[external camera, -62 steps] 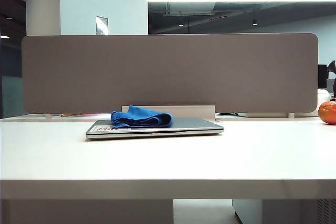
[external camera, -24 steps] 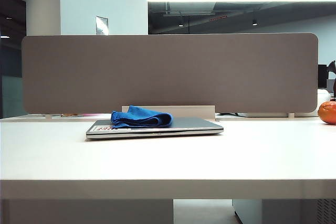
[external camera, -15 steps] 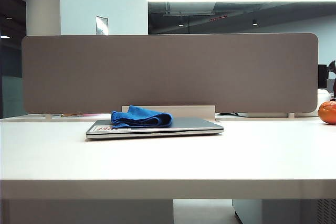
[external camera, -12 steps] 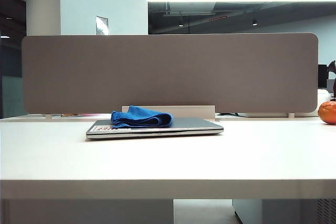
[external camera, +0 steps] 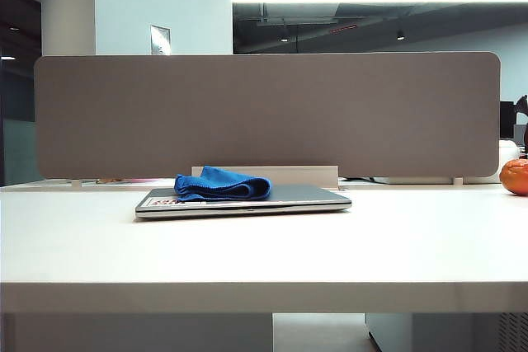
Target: Pick up the blue rag and put it over the laptop.
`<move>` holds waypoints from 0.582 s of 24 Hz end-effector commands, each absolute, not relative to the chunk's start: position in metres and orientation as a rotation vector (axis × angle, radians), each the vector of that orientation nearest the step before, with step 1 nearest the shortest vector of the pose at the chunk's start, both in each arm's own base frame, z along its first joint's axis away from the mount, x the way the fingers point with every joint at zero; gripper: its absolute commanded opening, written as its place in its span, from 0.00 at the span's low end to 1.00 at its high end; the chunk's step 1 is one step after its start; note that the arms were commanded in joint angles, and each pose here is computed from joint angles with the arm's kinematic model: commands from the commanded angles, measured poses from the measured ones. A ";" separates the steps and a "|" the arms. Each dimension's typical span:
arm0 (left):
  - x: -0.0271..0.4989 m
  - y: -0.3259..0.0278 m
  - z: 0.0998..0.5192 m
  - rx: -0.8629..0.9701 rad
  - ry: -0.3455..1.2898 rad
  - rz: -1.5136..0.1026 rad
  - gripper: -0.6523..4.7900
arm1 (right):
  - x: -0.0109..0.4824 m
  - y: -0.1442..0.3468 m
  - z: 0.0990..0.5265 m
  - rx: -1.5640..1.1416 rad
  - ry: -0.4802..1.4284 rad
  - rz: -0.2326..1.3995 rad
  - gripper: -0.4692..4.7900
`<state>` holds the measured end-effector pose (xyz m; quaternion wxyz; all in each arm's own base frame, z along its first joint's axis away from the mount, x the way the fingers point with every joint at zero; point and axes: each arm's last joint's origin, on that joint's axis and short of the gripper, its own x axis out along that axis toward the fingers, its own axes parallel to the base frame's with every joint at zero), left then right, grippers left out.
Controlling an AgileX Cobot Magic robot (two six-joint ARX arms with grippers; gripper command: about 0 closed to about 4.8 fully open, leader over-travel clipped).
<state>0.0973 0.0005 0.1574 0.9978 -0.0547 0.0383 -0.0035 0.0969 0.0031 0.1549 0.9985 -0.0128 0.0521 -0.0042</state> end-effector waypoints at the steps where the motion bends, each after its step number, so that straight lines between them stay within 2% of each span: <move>1: 0.097 0.001 0.160 -0.107 0.063 -0.009 0.11 | 0.097 0.003 0.150 -0.032 0.138 -0.023 0.09; 14: 0.097 0.001 0.159 -0.107 0.063 -0.009 0.11 | 0.097 0.002 0.150 -0.011 0.136 -0.054 0.09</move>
